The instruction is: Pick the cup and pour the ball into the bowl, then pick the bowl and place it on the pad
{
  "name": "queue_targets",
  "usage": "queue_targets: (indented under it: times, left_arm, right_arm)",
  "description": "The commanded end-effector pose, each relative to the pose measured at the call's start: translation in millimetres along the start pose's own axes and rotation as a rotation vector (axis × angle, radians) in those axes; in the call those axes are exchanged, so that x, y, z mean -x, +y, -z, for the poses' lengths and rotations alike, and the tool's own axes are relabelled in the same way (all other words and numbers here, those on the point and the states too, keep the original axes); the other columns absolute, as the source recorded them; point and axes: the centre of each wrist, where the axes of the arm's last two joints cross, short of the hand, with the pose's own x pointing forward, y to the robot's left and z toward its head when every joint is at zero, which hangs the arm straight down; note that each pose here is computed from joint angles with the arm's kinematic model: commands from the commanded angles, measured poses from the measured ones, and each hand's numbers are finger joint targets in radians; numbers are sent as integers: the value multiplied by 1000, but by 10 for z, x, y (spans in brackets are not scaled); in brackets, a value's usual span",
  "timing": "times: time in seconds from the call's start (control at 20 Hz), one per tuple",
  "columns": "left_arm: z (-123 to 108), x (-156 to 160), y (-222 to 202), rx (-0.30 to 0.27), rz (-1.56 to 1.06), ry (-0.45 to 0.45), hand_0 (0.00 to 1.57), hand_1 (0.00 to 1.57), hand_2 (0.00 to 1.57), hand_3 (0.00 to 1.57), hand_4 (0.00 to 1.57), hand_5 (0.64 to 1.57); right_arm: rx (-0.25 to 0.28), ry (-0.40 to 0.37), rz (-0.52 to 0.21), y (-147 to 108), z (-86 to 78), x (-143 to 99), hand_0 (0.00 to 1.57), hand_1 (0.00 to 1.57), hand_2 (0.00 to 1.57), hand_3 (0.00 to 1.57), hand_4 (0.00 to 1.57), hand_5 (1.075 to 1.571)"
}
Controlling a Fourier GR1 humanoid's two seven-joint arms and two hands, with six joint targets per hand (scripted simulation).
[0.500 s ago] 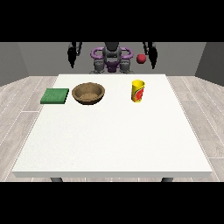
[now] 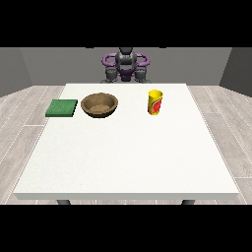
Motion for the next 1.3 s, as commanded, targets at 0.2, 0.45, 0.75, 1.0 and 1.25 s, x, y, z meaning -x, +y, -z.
queue_targets:
  times: [0.2,0.45,0.75,1.0,1.25]
  left_arm:
    - [-132,-225,-88,75,-227,163,0,0,0,0,0,1539]
    - [-4,-480,-128,112,-168,-18,0,0,0,0,0,1520]
    - [469,-950,8,70,-87,-299,0,0,0,0,0,1512]
    - [613,-991,224,53,23,-423,0,0,0,0,0,1472]
    - [835,-759,570,-45,66,-426,0,0,0,0,0,1434]
  right_arm:
    - [26,247,118,927,-243,-61,0,0,0,0,625,1568]
    - [-43,57,22,1222,121,-685,0,0,0,0,356,1569]
    - [-78,-175,-24,959,345,-856,0,0,0,0,0,1569]
    - [-90,-304,-16,836,405,-899,0,0,0,0,0,1570]
    - [-159,-324,13,863,309,-1078,0,0,0,0,0,1566]
